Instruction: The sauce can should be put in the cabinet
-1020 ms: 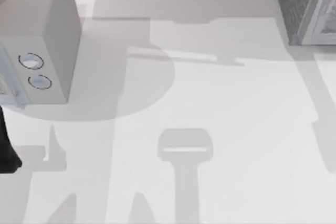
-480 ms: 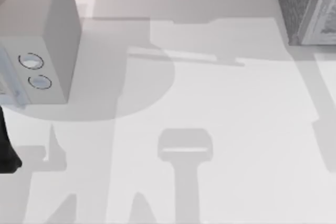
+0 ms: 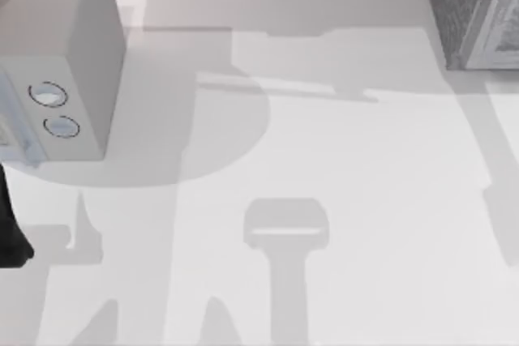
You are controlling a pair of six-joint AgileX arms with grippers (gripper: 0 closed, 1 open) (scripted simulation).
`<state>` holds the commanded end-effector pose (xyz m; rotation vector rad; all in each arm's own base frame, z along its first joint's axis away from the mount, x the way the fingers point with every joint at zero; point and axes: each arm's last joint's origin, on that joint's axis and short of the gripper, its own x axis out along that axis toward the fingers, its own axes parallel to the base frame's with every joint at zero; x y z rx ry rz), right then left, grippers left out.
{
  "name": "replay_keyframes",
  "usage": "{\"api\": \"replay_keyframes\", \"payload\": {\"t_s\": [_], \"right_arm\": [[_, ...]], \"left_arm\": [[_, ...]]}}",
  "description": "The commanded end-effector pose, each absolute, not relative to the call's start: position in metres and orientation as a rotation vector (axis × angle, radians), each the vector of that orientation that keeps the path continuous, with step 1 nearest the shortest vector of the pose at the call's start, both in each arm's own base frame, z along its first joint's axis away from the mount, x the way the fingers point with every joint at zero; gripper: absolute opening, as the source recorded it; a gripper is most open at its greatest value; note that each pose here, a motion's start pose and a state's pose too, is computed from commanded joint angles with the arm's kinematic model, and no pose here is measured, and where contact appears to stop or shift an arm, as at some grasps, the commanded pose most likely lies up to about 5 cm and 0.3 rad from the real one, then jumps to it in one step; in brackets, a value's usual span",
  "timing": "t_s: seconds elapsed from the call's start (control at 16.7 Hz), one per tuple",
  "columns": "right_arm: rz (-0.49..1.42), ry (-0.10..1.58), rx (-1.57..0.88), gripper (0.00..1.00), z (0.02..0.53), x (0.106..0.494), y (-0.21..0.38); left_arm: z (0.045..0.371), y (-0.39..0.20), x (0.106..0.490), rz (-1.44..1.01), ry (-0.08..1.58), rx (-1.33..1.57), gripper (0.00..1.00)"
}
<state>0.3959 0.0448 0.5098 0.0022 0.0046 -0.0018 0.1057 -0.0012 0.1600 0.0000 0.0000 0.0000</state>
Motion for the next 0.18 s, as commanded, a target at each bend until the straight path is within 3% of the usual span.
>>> {"api": "replay_keyframes", "payload": {"t_s": [0.18], "right_arm": [[-0.002,0.005,0.002,1.0,0.5098,0.3959,0.0448]], "left_arm": [[0.16,-0.0012,0.1057,0.0,0.0,0.0,1.0]]}}
